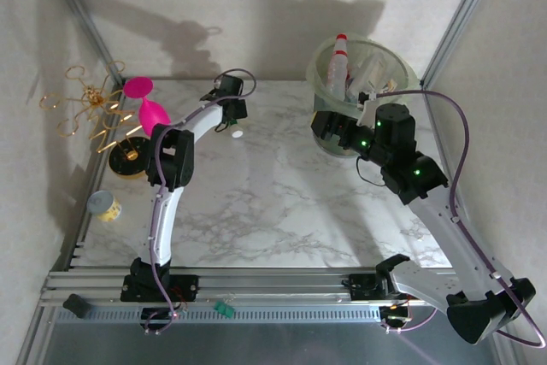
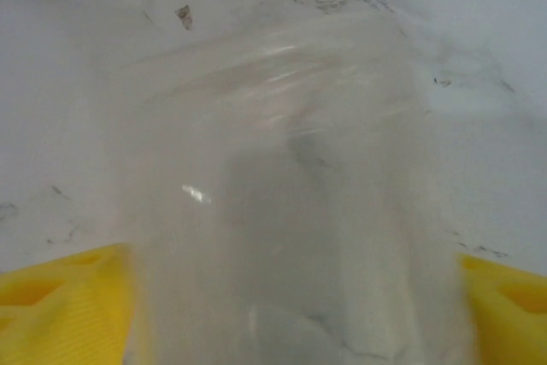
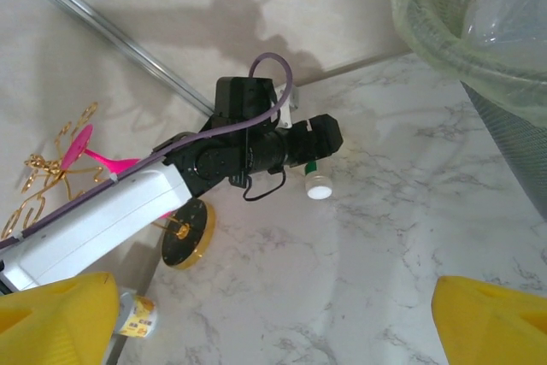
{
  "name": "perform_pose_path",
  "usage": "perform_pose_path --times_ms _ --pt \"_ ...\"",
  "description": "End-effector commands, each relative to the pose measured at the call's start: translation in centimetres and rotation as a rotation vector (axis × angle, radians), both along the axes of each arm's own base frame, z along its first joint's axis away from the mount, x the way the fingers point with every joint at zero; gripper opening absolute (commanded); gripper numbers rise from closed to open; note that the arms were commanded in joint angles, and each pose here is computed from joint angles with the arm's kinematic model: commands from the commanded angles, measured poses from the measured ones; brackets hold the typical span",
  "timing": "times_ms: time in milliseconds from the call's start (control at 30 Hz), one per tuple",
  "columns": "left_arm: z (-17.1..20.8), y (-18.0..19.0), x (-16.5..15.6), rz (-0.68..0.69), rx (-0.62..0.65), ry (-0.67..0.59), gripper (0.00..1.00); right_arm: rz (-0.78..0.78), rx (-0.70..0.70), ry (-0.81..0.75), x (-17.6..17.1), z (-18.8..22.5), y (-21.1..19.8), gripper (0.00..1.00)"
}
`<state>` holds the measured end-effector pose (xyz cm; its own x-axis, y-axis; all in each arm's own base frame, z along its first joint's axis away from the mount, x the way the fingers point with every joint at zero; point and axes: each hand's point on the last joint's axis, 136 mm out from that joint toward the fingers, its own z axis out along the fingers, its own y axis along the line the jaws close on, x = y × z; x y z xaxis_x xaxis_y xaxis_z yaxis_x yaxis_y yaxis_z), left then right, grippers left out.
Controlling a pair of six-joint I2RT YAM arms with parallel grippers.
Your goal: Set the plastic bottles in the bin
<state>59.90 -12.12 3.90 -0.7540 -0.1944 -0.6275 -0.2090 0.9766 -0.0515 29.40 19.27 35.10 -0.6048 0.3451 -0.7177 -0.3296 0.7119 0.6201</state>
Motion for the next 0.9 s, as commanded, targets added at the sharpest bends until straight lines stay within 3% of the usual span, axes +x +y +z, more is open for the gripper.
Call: perform_pose_path --times_ms 0,100,267,533,867 --pt "-0.1 -1.0 0.4 -0.057 -0.045 0.002 0.70 0.016 0.020 -0.012 0.1 0.3 0.6 0.95" --pt "0.1 -1.3 0.3 -0.064 -0.063 -0.001 0.52 0.024 0.025 -0.024 0.1 0.4 0.7 0.95" --pt "1.7 -1.9 -0.4 -0.080 -0.088 -0.035 0.40 0.027 0.040 -0.029 -0.1 0.7 0.8 0.96" --pt "6.4 -3.9 -3.1 -0.107 -0.149 -0.090 0.37 -0.021 0.047 -0.220 -1.6 4.0 -1.3 0.98" --pt "16.7 -12.0 -11.9 -0.293 -0.293 -0.198 0.37 -0.015 0.044 -0.174 -1.8 3.8 -1.2 0.98"
